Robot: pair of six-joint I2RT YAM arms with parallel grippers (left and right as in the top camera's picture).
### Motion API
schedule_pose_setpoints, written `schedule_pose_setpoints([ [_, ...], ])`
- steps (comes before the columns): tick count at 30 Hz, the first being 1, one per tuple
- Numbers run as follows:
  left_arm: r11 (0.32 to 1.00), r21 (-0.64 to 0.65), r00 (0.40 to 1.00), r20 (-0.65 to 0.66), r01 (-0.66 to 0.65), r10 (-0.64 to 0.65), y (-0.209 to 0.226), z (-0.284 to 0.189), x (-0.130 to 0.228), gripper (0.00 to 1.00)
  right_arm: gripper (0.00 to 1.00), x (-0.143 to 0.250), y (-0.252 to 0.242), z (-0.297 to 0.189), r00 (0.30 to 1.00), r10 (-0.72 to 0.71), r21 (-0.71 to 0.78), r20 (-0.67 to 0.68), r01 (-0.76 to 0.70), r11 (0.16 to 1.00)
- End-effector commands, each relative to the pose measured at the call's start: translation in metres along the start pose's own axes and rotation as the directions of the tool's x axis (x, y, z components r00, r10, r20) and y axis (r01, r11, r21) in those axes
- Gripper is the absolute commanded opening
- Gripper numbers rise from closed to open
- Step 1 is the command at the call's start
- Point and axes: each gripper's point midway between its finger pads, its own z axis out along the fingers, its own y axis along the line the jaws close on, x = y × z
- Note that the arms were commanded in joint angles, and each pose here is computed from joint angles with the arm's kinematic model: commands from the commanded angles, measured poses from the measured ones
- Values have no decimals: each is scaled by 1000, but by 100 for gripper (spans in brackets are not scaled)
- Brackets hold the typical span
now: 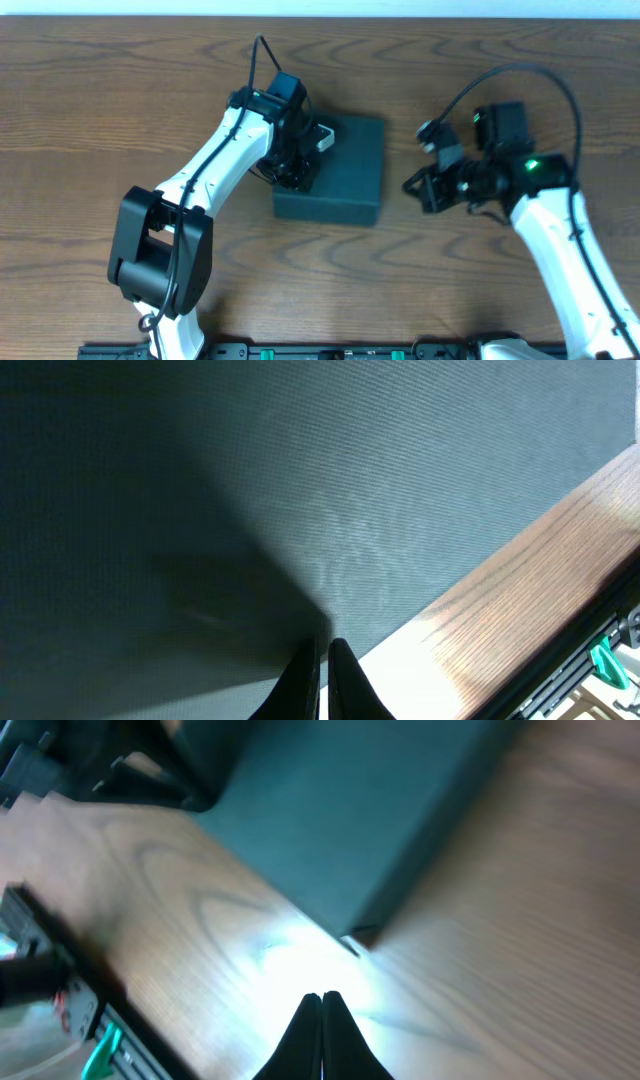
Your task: Pack container
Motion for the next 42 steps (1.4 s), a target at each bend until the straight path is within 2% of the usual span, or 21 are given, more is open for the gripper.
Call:
schedule_pose_setpoints([
  [1, 1000, -10, 1000, -11, 10, -11, -3, 5, 2, 6, 2, 26, 24, 30, 998, -2, -84, -64, -4, 996],
  [3, 999, -33, 1000, -10, 24, -24, 0, 6, 1, 6, 2, 39, 29, 52, 997, -7, -86, -75, 0, 996],
  [7, 997, -54, 999, -14, 48, -49, 3, 6, 2, 6, 2, 65, 18, 79, 993, 73, -27, -96, -76, 997],
  [10, 997, -54, 999, -17, 50, -51, 3, 6, 3, 6, 1, 74, 7, 96, 987, 151, -7, -50, -152, 988],
  [14, 997, -54, 998, -13, 59, -60, 3, 6, 2, 6, 2, 64, -11, 108, 974, 206, 44, 91, -211, 977],
  [22, 997, -55, 998, -11, 58, -59, 3, 6, 1, 6, 2, 29, -12, 111, 938, 195, 124, 287, -239, 963],
  [27, 997, -54, 998, -10, 58, -59, 3, 6, 1, 6, 1, 31, -2, 115, 945, 181, 104, 273, -217, 971],
  [30, 996, -53, 998, -1, 67, -67, 1, 3, 0, 6, 2, 37, 16, 116, 957, 186, 13, 223, -194, 981],
  [35, 993, -84, 991, 111, 86, -77, -3, -36, -5, 6, 2, 40, 36, 102, 963, 179, -65, 201, -170, 983],
  [38, 977, -172, 973, 216, 126, -87, 8, -77, -3, 6, 2, 29, 48, 79, 951, 147, -85, 272, -128, 988],
  [42, 964, -186, 934, 337, 191, -120, 18, -124, 7, 6, 1, 12, 56, 44, 914, 94, -84, 395, -66, 994],
])
